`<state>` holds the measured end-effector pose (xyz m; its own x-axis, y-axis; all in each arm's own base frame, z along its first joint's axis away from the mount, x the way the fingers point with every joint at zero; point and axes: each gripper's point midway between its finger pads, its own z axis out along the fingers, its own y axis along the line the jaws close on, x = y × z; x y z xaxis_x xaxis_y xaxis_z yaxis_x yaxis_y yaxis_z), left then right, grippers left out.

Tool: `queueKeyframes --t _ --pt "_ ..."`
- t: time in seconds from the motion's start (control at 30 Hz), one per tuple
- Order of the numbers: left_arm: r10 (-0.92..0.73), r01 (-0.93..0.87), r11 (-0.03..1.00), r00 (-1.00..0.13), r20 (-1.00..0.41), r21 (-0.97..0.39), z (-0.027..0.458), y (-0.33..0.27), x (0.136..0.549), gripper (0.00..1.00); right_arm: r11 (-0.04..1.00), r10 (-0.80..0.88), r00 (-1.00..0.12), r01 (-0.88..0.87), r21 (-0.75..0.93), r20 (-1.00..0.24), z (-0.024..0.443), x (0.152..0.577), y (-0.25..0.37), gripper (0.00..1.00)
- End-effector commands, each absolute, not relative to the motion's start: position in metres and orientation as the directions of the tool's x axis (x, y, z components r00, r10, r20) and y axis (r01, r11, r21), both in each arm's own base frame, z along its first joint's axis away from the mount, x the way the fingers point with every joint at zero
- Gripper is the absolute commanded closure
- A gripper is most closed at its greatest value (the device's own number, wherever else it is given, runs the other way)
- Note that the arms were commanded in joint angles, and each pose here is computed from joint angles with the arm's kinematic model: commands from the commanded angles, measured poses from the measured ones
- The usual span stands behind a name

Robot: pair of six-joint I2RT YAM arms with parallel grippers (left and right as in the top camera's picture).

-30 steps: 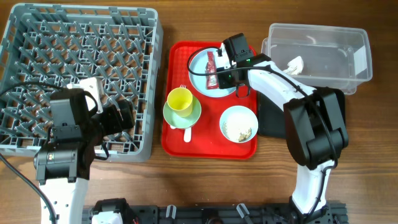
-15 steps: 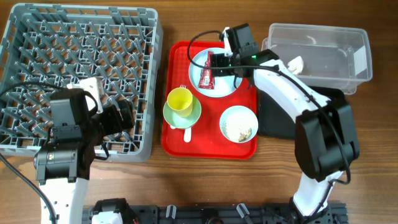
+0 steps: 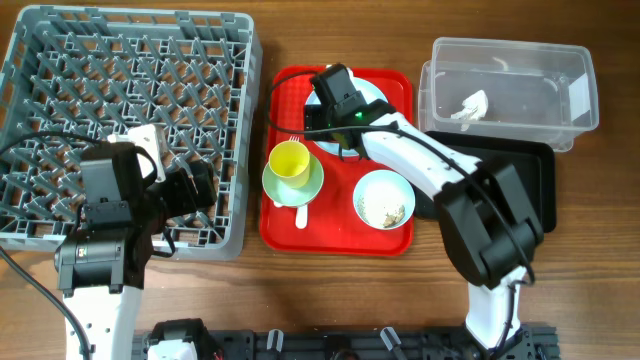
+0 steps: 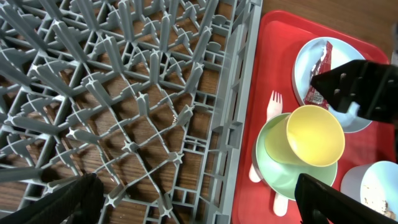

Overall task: Sort waste into correct bins and load items into the dishwasher rack
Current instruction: 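Lift the red wrapper off the plate with the right gripper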

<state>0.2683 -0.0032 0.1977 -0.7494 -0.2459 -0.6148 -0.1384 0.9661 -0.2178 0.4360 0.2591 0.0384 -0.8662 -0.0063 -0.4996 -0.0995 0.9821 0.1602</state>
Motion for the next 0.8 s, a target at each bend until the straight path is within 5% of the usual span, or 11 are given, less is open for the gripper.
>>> queueKeyframes --t 0.0,0.33,0.47,0.57,0.77 --pt "-0.223 -0.109 0.971 -0.738 -0.636 -0.214 0.207 -0.006 0.271 0.00 0.991 0.068 -0.872 0.005 0.130 -0.485 0.015 0.442 0.246 0.21" --pt "-0.223 -0.110 0.971 -0.742 -0.631 -0.214 0.206 -0.006 0.270 0.00 0.994 0.057 -0.888 0.009 0.108 -0.457 0.002 0.436 0.242 0.30" --pt "-0.223 -0.110 0.971 -0.743 -0.631 -0.214 0.206 -0.006 0.270 0.00 0.996 0.053 -0.891 0.015 0.086 -0.451 0.000 0.434 0.238 0.48" --pt "-0.223 -0.110 0.971 -0.743 -0.631 -0.214 0.206 -0.006 0.270 0.00 0.997 0.052 -0.896 0.019 0.079 -0.441 -0.001 0.432 0.235 0.70" --pt "-0.223 -0.110 0.971 -0.743 -0.631 -0.214 0.206 -0.006 0.270 0.00 0.998 0.043 -0.893 0.014 0.068 -0.448 0.012 0.433 0.229 0.96"
